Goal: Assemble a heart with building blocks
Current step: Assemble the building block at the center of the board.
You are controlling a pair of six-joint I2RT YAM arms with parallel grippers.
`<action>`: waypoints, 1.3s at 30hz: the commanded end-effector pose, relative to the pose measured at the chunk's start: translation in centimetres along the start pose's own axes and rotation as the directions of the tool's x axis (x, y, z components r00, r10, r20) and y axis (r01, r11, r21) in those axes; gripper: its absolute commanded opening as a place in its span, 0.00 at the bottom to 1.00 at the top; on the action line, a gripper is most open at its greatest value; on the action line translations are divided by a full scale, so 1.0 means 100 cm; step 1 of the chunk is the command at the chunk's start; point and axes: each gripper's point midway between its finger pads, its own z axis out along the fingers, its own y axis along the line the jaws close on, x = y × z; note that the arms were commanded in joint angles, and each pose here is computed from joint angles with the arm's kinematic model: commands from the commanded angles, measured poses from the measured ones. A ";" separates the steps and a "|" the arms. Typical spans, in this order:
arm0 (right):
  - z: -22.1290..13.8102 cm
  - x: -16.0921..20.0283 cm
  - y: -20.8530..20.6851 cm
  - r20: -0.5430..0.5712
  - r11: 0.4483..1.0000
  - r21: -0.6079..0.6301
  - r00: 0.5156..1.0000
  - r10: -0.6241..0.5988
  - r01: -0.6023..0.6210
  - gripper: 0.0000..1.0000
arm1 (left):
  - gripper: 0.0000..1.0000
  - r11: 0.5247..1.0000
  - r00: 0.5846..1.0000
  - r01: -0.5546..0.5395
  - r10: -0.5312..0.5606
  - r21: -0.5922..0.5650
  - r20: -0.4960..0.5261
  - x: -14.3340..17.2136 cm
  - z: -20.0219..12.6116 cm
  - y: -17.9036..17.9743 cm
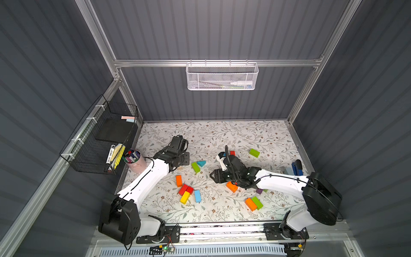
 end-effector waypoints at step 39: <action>0.115 -0.031 -0.006 -0.017 0.982 0.080 0.985 0.170 -0.169 0.11 | 0.23 0.969 0.947 0.213 -0.172 0.128 -0.270 0.086 0.096 -0.034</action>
